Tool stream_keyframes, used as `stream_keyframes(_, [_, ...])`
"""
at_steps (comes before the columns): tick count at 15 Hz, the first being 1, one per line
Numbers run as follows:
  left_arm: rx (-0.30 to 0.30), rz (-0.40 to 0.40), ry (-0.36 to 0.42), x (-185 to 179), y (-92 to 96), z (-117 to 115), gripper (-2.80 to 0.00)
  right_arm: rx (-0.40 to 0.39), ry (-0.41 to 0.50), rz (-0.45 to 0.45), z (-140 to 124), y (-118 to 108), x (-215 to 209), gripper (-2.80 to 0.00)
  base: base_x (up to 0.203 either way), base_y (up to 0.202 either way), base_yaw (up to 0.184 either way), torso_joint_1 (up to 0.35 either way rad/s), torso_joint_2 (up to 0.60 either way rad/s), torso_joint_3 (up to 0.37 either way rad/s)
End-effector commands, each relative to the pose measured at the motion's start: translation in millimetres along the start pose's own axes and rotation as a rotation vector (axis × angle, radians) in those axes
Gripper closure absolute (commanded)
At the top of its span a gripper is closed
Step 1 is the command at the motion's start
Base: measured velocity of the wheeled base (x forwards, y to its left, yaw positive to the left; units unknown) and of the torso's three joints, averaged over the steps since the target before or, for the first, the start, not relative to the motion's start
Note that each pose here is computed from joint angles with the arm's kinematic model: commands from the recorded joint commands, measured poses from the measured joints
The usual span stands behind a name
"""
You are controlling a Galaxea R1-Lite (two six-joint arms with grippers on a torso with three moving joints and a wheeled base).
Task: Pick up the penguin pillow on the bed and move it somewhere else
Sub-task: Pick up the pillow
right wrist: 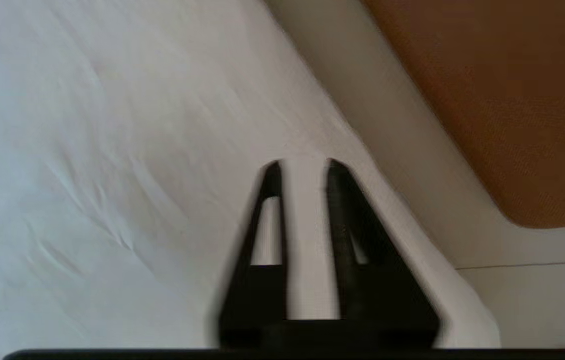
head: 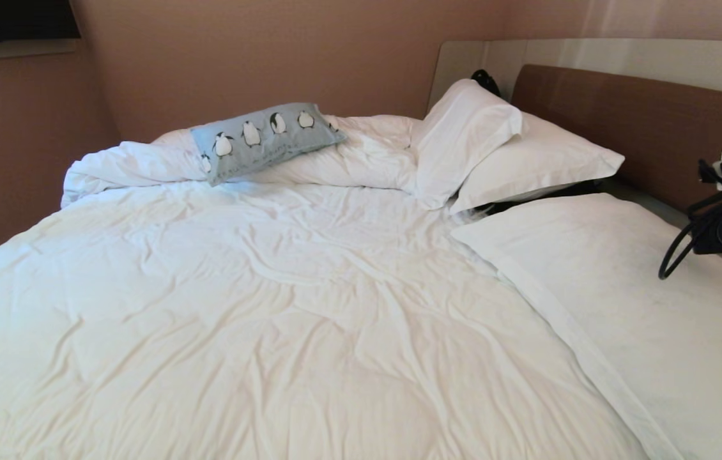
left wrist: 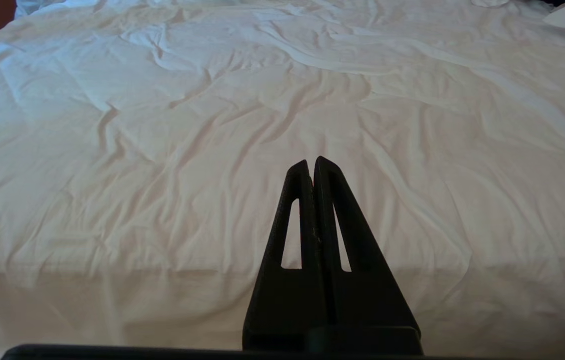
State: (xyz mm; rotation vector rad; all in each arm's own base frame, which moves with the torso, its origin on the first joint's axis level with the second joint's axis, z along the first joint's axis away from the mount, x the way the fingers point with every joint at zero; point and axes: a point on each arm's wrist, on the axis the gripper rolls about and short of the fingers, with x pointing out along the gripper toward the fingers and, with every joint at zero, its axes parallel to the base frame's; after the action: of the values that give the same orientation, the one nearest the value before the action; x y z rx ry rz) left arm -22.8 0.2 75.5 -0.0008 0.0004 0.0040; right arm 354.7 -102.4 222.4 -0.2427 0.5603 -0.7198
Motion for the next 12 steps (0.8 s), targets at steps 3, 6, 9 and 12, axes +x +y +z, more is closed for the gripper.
stream_keyframes(3, [-0.001, 0.001, 0.0, 0.0, 0.0, 0.0, 0.0, 0.066, 0.061, 0.101, -0.2, 0.6, -0.4, -2.8, 0.0, 0.0, 0.0, 0.0, 0.0, 0.0])
stream_keyframes(6, [-0.001, 0.001, 0.0, 0.0, 0.0, 0.0, 0.0, 0.107, 0.128, 0.218, 5.9, -3.0, -3.5, -2.8, 0.0, 0.0, 0.0, 0.0, 0.0, 0.0])
stream_keyframes(9, [-0.001, 0.001, 0.001, 0.1, 0.0, 0.0, 0.0, 0.125, 0.177, 0.379, 3.9, -1.4, -7.7, -2.8, 0.0, 0.0, 0.0, 0.0, 0.0, 0.0])
stream_keyframes(12, [-0.001, 0.001, 0.0, 0.0, 0.0, 0.0, 0.0, 0.136, 0.22, 0.54, -0.4, -3.3, -10.2, -2.8, 0.0, 0.0, 0.0, 0.0, 0.0, 0.0])
